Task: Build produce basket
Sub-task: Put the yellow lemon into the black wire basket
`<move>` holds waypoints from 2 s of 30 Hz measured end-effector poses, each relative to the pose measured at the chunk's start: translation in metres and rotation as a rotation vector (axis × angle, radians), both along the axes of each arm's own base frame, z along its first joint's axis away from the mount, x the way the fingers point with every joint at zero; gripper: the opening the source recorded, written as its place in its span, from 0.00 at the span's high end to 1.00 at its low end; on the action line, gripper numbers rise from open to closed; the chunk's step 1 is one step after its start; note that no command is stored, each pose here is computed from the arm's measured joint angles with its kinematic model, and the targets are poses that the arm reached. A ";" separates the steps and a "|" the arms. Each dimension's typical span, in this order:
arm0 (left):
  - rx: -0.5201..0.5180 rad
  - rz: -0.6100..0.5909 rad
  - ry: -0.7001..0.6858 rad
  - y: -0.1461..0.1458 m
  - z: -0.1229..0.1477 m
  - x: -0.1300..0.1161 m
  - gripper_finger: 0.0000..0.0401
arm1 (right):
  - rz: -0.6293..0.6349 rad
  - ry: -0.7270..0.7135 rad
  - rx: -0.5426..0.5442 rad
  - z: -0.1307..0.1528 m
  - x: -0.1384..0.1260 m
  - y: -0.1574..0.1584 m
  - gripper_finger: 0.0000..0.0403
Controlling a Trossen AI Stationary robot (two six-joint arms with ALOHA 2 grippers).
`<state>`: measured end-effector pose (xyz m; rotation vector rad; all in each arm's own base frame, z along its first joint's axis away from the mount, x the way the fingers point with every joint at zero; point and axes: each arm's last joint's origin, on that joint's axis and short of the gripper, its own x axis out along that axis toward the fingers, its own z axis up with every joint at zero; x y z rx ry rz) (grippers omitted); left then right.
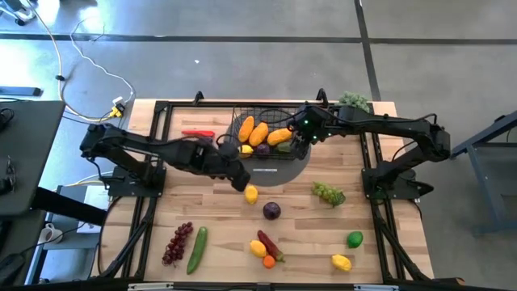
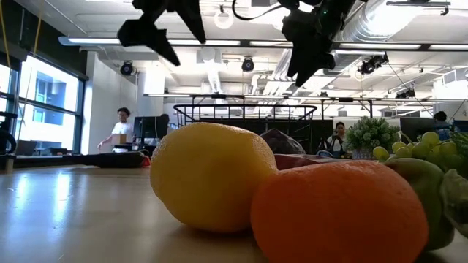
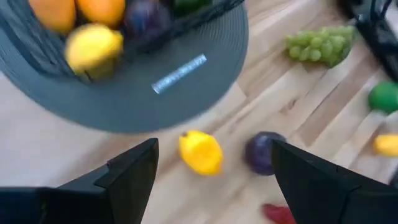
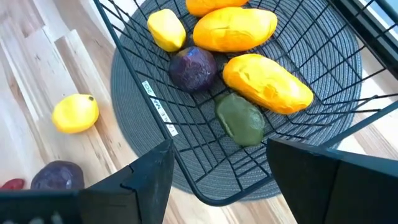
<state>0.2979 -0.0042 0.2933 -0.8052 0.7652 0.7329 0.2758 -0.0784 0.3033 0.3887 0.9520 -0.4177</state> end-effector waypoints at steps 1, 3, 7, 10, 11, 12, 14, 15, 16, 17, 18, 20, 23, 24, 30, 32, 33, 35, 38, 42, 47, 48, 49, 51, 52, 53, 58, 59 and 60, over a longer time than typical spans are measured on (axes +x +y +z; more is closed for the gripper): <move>-0.033 0.034 -0.014 -0.001 -0.003 0.004 0.26 | 0.001 0.005 0.001 0.000 0.000 0.000 0.41; -0.083 0.097 -0.012 -0.004 -0.011 0.009 0.26 | 0.001 0.008 0.002 0.000 -0.001 0.000 0.41; -0.132 0.179 0.011 -0.008 -0.028 0.020 0.26 | 0.007 0.009 -0.002 0.000 -0.001 0.000 0.41; -0.145 0.204 0.033 -0.011 -0.041 0.028 0.26 | 0.022 0.015 -0.010 -0.001 -0.001 0.000 0.41; -0.146 0.209 0.044 -0.012 -0.046 0.031 0.26 | 0.023 0.015 -0.010 -0.001 -0.001 0.000 0.41; -0.151 0.216 0.043 -0.014 -0.051 0.034 0.26 | 0.024 0.015 -0.011 -0.001 -0.001 0.000 0.41; -0.157 0.222 0.067 -0.016 -0.060 0.038 0.26 | 0.025 0.016 -0.012 -0.001 -0.001 0.000 0.41; -0.156 0.222 0.080 -0.016 -0.064 0.040 0.26 | 0.024 0.016 -0.012 -0.001 -0.001 0.000 0.41; -0.156 0.223 0.087 -0.018 -0.069 0.042 0.26 | 0.024 0.018 -0.011 -0.001 -0.001 0.000 0.41; -0.155 0.224 0.098 -0.018 -0.072 0.044 0.26 | 0.025 0.021 -0.010 -0.001 -0.001 0.000 0.41; -0.153 0.226 0.109 -0.018 -0.076 0.045 0.26 | 0.025 0.021 -0.010 -0.001 -0.001 0.000 0.41; -0.155 0.235 0.116 -0.019 -0.082 0.048 0.26 | 0.025 0.022 -0.010 -0.001 -0.001 0.000 0.41; -0.156 0.247 0.128 -0.019 -0.090 0.051 0.26 | 0.024 0.025 -0.009 -0.001 -0.001 0.000 0.41; -0.159 0.251 0.125 -0.019 -0.092 0.053 0.26 | 0.024 0.027 -0.008 -0.001 -0.002 0.000 0.41; -0.160 0.265 0.121 -0.019 -0.099 0.057 0.26 | 0.025 0.031 -0.007 -0.002 -0.002 0.001 0.41; -0.171 0.276 0.109 -0.019 -0.102 0.061 0.26 | 0.025 0.032 -0.007 -0.002 -0.002 0.001 0.41; -0.176 0.281 0.115 -0.019 -0.106 0.062 0.26 | 0.024 0.032 -0.007 -0.002 -0.002 0.001 0.41; -0.173 0.282 0.145 -0.021 -0.114 0.062 0.26 | 0.024 0.035 -0.006 -0.002 -0.002 0.001 0.41; -0.181 0.282 0.125 -0.022 -0.119 0.067 0.26 | 0.024 0.040 -0.005 -0.002 -0.003 0.001 0.41; -0.187 0.290 0.134 -0.023 -0.130 0.071 0.26 | 0.024 0.041 -0.004 -0.002 -0.002 0.001 0.41; -0.202 0.288 0.158 -0.024 -0.141 0.074 0.26 | 0.024 0.049 -0.002 -0.003 -0.003 0.001 0.41; -0.205 0.289 0.161 -0.024 -0.143 0.075 0.26 | 0.025 0.051 -0.002 -0.003 -0.003 0.001 0.41; -0.205 0.291 0.165 -0.024 -0.144 0.075 0.26 | 0.025 0.051 -0.002 -0.003 -0.003 0.001 0.41; -0.202 0.292 0.174 -0.024 -0.146 0.075 0.27 | 0.025 0.053 -0.001 -0.003 -0.003 0.001 0.41; -0.199 0.291 0.181 -0.024 -0.146 0.074 0.28 | 0.025 0.055 0.000 -0.003 -0.004 0.001 0.41; -0.192 0.285 0.183 -0.023 -0.146 0.074 0.29 | 0.025 0.054 -0.001 -0.003 -0.004 0.001 0.41; -0.165 0.252 0.196 -0.023 -0.146 0.073 0.43 | 0.025 0.057 0.000 -0.003 -0.004 0.001 0.41; -0.161 0.242 0.199 -0.023 -0.146 0.073 0.46 | 0.025 0.057 0.000 -0.003 -0.004 0.001 0.41; -0.158 0.230 0.203 -0.023 -0.146 0.073 0.49 | 0.024 0.057 0.000 -0.003 -0.004 0.001 0.41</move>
